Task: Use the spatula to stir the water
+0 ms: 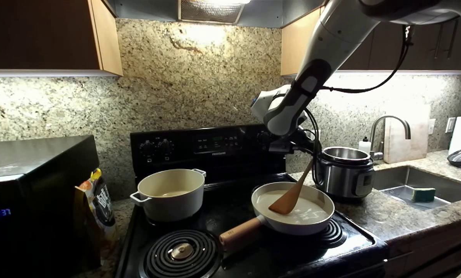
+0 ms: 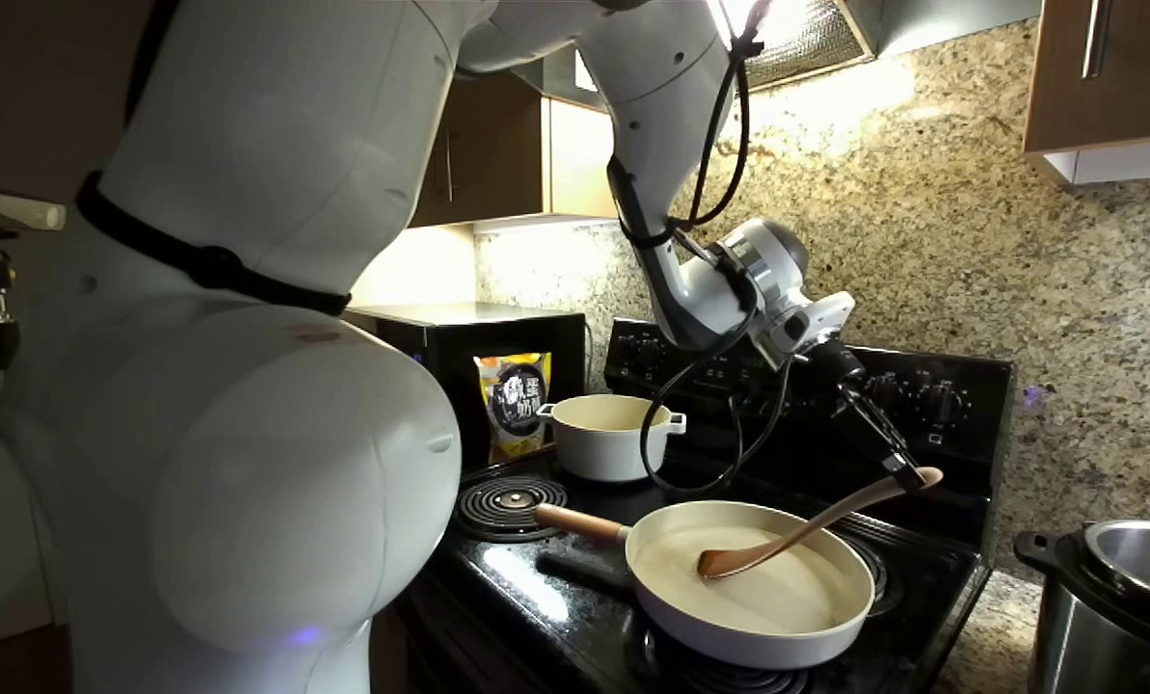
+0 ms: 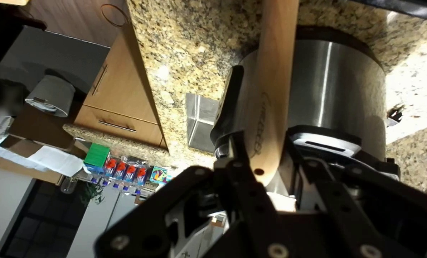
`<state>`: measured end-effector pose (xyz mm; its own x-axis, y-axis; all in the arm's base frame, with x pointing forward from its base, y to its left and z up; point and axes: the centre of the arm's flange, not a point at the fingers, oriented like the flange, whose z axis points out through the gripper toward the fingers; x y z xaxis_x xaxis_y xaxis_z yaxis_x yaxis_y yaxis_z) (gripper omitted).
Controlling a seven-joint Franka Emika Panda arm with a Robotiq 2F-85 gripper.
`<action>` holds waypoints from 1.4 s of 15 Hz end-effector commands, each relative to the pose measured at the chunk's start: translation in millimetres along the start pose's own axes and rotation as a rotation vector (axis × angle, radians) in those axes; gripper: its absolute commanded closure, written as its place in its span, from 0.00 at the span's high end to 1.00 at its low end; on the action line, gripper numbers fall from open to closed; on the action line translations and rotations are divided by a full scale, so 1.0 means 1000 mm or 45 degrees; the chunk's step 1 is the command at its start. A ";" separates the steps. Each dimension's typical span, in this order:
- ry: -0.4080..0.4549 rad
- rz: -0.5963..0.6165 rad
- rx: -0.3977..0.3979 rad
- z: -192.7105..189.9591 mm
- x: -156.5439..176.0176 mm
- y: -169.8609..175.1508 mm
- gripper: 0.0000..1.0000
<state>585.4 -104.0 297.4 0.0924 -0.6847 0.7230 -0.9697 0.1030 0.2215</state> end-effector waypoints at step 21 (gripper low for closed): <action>-0.033 -0.011 -0.120 0.026 -0.001 -0.010 0.11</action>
<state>574.7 -119.0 274.2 0.0936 -0.6991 0.7088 -0.9451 0.1615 0.2840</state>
